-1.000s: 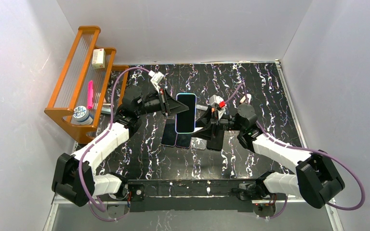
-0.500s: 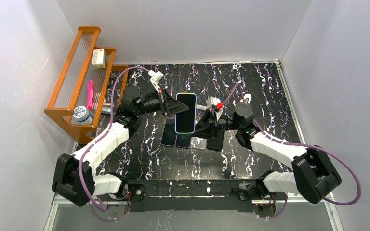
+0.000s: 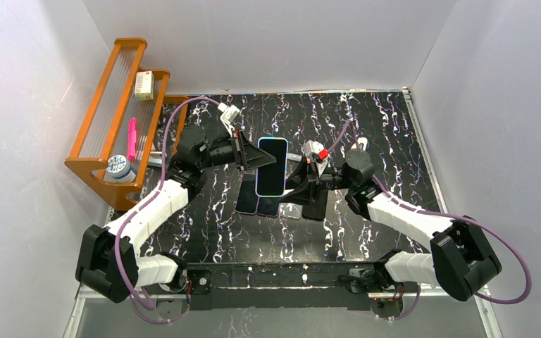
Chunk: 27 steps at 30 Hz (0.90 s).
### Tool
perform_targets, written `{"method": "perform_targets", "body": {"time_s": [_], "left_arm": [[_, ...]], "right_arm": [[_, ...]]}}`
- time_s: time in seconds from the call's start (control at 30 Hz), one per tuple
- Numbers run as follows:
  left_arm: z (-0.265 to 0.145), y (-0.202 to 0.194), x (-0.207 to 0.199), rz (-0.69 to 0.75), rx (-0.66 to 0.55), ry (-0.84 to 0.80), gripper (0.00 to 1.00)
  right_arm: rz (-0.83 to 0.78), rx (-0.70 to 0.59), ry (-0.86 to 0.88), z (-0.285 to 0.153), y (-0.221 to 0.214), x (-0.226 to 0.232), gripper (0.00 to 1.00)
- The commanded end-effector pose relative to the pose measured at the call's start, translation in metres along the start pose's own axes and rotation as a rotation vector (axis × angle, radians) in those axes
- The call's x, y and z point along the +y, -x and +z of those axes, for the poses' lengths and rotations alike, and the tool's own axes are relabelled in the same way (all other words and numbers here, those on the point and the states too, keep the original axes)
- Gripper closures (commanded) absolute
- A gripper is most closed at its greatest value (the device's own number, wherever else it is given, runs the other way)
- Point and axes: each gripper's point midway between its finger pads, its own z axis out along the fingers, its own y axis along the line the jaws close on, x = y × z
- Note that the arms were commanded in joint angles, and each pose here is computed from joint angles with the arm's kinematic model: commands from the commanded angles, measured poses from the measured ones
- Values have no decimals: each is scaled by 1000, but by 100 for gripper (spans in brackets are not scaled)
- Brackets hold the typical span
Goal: Take the phone out of the phone case
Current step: Remove the phone case from the phone.
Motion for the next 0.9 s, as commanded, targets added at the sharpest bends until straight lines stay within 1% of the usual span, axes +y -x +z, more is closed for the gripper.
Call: {"method": "perform_targets", "body": {"time_s": [0.0,0.1,0.27,0.43,0.6,0.73,0.87], "left_arm": [[-7,5,-24,91,-14,-69,100],[-7,4,-24,92,-15,-67,100],[-6,7,-25,45,-19,-63,100],[0,7,-15,-60,-2,-36,100],[4,8,-11,-98,0,-27,100],[4,6,-12,-108,8,-31,100],[6,5,-11,-120,13,-30,100]], "right_arm": [[-67,-47,24,3,31,6,52],[-45,-48,33,5,31,6,56],[-50,-35,42,5,25,5,68],[-112,-12,84,5,21,7,80],[-189,23,109,6,18,2,92],[-260,52,109,9,17,-7,98],[-274,77,85,13,20,-22,99]]}}
